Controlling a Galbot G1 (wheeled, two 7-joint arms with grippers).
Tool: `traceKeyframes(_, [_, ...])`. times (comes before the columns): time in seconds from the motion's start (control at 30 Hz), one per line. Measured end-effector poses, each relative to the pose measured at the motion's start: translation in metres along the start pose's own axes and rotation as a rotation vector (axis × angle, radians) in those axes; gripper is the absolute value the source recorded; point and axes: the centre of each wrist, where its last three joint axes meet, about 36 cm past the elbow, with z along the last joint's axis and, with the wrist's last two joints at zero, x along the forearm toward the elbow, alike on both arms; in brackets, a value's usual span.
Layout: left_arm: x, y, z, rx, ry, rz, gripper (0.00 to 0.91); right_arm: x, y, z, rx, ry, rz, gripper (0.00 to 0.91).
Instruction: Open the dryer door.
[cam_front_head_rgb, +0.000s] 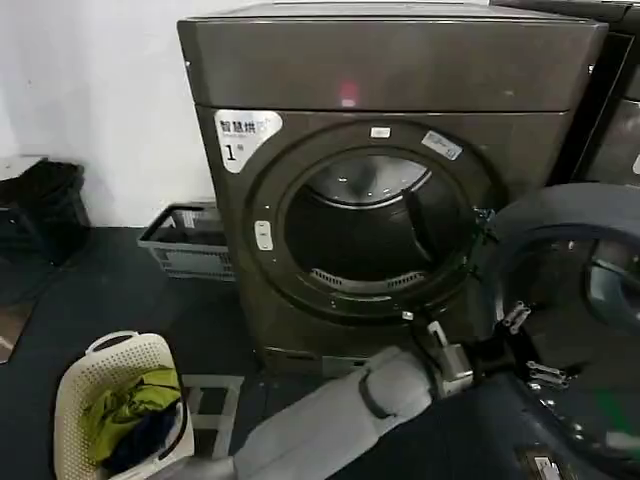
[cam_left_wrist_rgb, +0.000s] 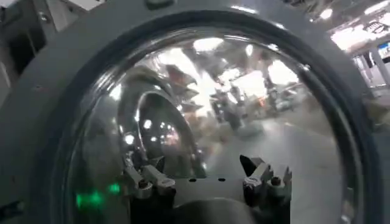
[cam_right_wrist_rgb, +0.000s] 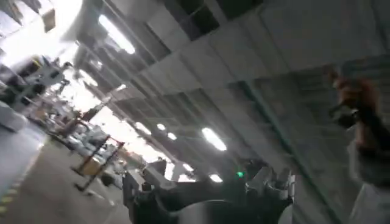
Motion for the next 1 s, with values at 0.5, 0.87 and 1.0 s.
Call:
traceKeyframes(0.5, [0.004,0.019,0.029,0.022,0.089,-0.042,0.907,-0.014,-0.006,0.008,0.023,0.036,0.001,0.907])
traceKeyframes(0.87, [0.000,-0.006,-0.002,0.103,0.031,-0.003,0.907,-0.010,0.004,-0.003,-0.030,0.034,-0.077,0.907])
traceKeyframes(1.0, [0.003,-0.017,-0.023,0.131,-0.023,0.007,0.907,-0.009,0.009,-0.009,-0.080,0.050,-0.119,0.907])
